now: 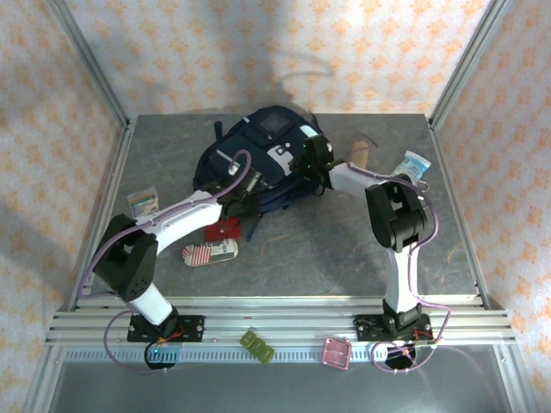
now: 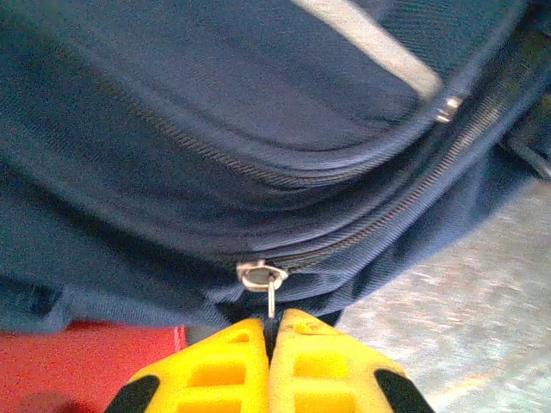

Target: Pack the student bag

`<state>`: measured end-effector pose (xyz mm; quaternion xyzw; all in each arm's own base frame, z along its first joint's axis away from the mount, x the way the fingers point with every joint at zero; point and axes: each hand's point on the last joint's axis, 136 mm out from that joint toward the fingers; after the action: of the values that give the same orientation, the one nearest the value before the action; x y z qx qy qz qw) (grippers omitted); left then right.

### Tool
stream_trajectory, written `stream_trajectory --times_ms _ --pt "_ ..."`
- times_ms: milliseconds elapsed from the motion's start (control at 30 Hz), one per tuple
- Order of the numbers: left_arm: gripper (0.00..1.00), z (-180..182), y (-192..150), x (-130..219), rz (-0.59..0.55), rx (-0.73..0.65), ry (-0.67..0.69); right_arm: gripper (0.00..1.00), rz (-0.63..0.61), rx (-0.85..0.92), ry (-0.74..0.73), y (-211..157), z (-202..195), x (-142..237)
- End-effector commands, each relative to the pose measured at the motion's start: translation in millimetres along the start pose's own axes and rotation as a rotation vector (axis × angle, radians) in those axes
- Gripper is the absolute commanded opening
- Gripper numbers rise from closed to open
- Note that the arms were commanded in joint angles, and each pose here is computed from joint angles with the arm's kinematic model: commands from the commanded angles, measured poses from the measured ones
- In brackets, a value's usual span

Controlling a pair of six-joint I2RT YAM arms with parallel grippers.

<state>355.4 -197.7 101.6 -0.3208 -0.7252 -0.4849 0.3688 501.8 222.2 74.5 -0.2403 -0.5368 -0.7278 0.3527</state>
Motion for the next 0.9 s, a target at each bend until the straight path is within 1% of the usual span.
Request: stream_trajectory --times_ms 0,67,133,267,333,400,467,567,633,700,867 --pt "0.0 -44.5 14.9 0.4 -0.045 0.027 -0.102 0.64 -0.017 0.03 -0.007 17.2 3.5 29.3" --pt "0.0 -59.3 17.5 -3.5 -0.038 0.028 -0.127 0.66 -0.008 0.019 0.057 13.9 12.9 48.9" --pt "0.0 -71.1 17.9 -5.5 -0.032 0.017 -0.146 0.68 0.025 -0.004 0.12 1.1 19.2 66.7" --pt "0.0 -84.1 13.4 -6.7 -0.02 -0.016 -0.164 0.67 0.123 -0.074 0.235 -42.6 23.2 90.8" --pt "0.0 -84.1 10.3 -8.3 -0.012 -0.02 -0.163 0.67 0.157 -0.126 0.33 -63.4 30.3 96.6" --pt "0.0 -84.2 7.5 -8.3 -0.007 -0.023 -0.165 0.67 0.179 -0.184 0.397 -78.2 34.2 96.7" --pt "0.0 -84.4 5.9 -7.1 -0.007 -0.022 -0.171 0.67 0.183 -0.201 0.432 -83.6 37.9 93.5" --pt "0.0 -85.2 3.4 -5.5 -0.003 -0.026 -0.175 0.67 0.161 -0.199 0.486 -78.6 50.2 93.4" --pt "0.0 -85.4 2.4 -4.7 -0.002 -0.027 -0.176 0.67 0.143 -0.19 0.494 -73.1 55.6 91.3" --pt "0.0 -87.4 -0.2 -4.3 0.001 -0.026 -0.183 0.66 0.155 -0.194 0.499 -73.2 61.2 84.2" --pt "0.0 -91.7 -7.2 -5.7 0.008 -0.037 -0.188 0.59 0.183 -0.203 0.513 -80.0 76.6 64.3"
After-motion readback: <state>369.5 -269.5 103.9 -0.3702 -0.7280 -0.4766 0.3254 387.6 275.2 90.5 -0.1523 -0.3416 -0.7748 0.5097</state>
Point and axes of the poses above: each hand's point on the last joint's axis, 136 mm out from that joint toward the fingers, its own x axis back along the fingers, its own z axis along the line the jaws close on, y = z × x, and after that the axes turned 15 degrees about x, right-handed
